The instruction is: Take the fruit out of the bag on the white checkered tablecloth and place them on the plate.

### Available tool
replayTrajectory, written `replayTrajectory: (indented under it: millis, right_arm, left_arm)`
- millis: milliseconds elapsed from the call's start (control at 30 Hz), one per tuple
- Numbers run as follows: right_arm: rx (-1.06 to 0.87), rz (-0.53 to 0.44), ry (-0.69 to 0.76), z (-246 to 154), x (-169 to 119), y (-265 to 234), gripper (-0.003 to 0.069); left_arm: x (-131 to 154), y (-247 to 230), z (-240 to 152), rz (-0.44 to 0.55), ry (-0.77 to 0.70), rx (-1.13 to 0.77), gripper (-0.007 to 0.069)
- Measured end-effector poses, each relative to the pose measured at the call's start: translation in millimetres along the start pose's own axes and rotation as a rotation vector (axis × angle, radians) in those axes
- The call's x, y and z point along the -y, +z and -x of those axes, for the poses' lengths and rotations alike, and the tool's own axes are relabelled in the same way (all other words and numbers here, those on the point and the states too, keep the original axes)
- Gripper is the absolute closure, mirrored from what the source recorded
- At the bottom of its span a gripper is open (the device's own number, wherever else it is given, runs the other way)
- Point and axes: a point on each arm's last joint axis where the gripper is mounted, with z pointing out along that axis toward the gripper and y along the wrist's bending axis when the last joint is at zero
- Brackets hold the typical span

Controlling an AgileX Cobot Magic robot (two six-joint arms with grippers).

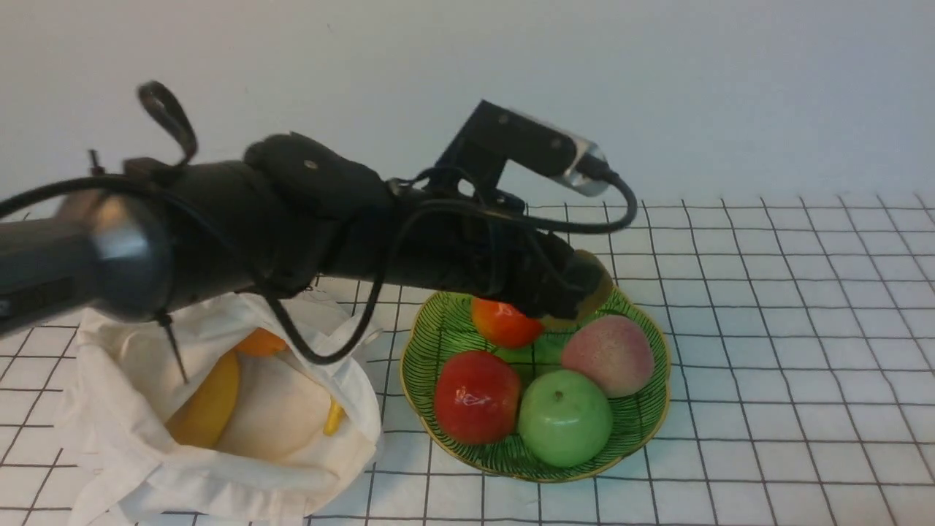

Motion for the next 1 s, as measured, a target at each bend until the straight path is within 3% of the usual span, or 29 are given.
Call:
replayTrajectory:
  millis: [200,433,600,667,733,767,800,833,900,1000]
  right_arm:
    - [0.000,0.000,0.000,0,0,0,0.0673]
    - [0.000,0.000,0.000,0,0,0,0.0673]
    - [0.000,0.000,0.000,0,0,0,0.0673]
    - [0.000,0.000,0.000,0,0,0,0.0673]
    - [0.000,0.000,0.000,0,0,0,0.0673]
    - [0.000,0.000,0.000,0,0,0,0.0673]
    - [0.000,0.000,0.000,0,0,0,0.0673]
    - [0.000,0.000,0.000,0,0,0,0.0673]
    - [0.000,0.000,0.000,0,0,0,0.0673]
    - [0.000,0.000,0.000,0,0,0,0.0673]
  left_arm:
    - [-14,26,-17,0.061,-0.003,-0.031,0.0267]
    - [-16,28,-18,0.069,-0.006,-0.032,-0.0012]
    - [-16,20,-10,0.103,-0.006,0.001,-0.0048]
    - [-15,15,-6,0.113,0.000,0.018,-0.0027]
    - [-11,-4,10,0.144,0.036,0.076,0.0055]
    - [-9,-17,19,0.155,0.060,0.107,0.0140]
    - [-9,-19,21,0.156,0.063,0.113,0.0140]
    - [-4,-45,36,0.160,0.089,0.169,0.0302]
    - [-2,-75,48,0.153,0.096,0.220,0.0483]
    - [0,-113,59,0.156,0.112,0.265,0.0592]
